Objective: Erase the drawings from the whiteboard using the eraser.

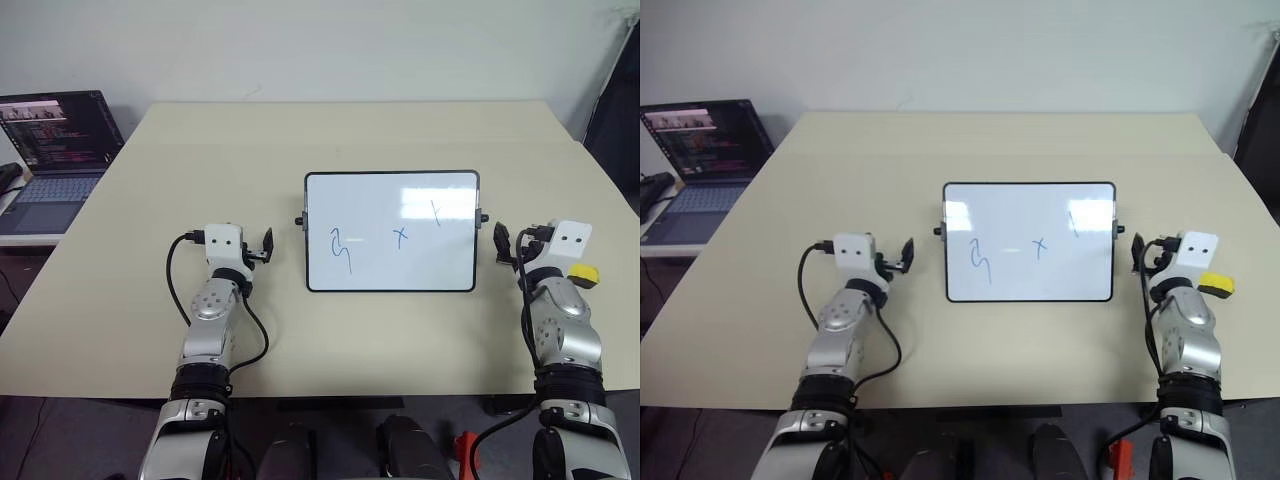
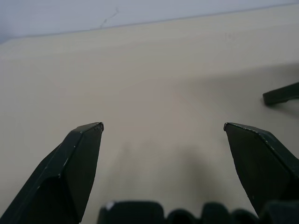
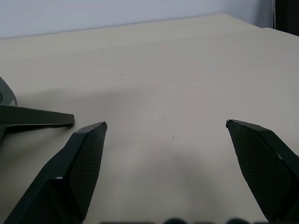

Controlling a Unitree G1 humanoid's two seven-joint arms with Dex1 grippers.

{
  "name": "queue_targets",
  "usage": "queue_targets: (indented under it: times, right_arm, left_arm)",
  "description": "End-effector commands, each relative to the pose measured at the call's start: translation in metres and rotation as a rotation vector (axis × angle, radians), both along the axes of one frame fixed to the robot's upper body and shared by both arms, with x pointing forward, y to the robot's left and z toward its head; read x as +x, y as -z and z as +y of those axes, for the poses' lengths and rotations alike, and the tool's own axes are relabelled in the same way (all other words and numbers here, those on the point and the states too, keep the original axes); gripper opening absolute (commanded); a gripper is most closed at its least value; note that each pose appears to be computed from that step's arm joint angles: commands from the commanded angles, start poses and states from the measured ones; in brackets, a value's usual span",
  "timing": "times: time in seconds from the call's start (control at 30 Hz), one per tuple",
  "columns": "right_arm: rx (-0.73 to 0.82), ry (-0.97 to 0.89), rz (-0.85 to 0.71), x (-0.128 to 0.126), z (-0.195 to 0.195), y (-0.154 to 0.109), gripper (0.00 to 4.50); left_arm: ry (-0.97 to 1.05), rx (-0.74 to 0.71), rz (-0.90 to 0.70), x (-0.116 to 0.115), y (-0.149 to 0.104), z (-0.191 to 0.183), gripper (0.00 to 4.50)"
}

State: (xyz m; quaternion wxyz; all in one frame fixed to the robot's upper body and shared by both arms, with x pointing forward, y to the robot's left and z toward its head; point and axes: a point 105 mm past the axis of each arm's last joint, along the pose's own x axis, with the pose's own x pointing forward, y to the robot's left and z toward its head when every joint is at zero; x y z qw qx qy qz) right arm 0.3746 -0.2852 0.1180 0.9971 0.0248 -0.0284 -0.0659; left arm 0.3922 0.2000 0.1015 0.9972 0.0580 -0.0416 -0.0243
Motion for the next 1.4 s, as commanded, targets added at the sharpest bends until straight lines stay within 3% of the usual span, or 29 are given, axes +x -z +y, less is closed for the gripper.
queue_targets:
  times: [0.03,0.3,0.5,0.67,0.83,0.97,1.17,1.23,1.4]
  right_arm:
    - [-0.016,0.009,-0.033,-0.009,-0.005,-0.011,4.48]
    - [-0.022,0.033,-0.010,-0.030,-0.012,-0.006,4.48]
    - [-0.026,-0.040,0.026,-0.038,-0.016,-0.015,4.48]
    - [-0.046,-0.122,0.031,-0.048,-0.021,-0.034,4.48]
    - [-0.116,-0.210,0.087,-0.059,-0.028,-0.050,4.48]
    - [-0.147,-0.217,0.106,-0.061,-0.036,-0.059,4.48]
    - [-0.229,-0.235,0.193,-0.069,-0.059,-0.065,4.48]
    - [-0.266,-0.275,0.239,-0.073,-0.068,-0.065,4.48]
    - [-0.384,-0.420,0.361,-0.074,-0.089,-0.070,4.48]
  left_arm:
    - [0.043,0.000,-0.044,0.002,-0.015,-0.014,4.50]
    - [0.011,0.009,-0.028,0.002,-0.009,-0.013,4.50]
    - [0.135,-0.009,0.001,-0.005,-0.014,-0.010,4.50]
    - [0.407,0.017,0.024,-0.028,-0.037,-0.005,4.50]
    - [0.765,-0.089,0.044,-0.062,-0.100,0.005,4.50]
    - [1.032,-0.069,0.096,-0.087,-0.119,-0.030,4.50]
    - [1.263,-0.015,0.137,-0.097,-0.113,-0.095,4.50]
    - [1.317,-0.012,0.149,-0.097,-0.108,-0.114,4.50]
    - [1.397,0.151,0.212,-0.093,-0.077,-0.148,4.50]
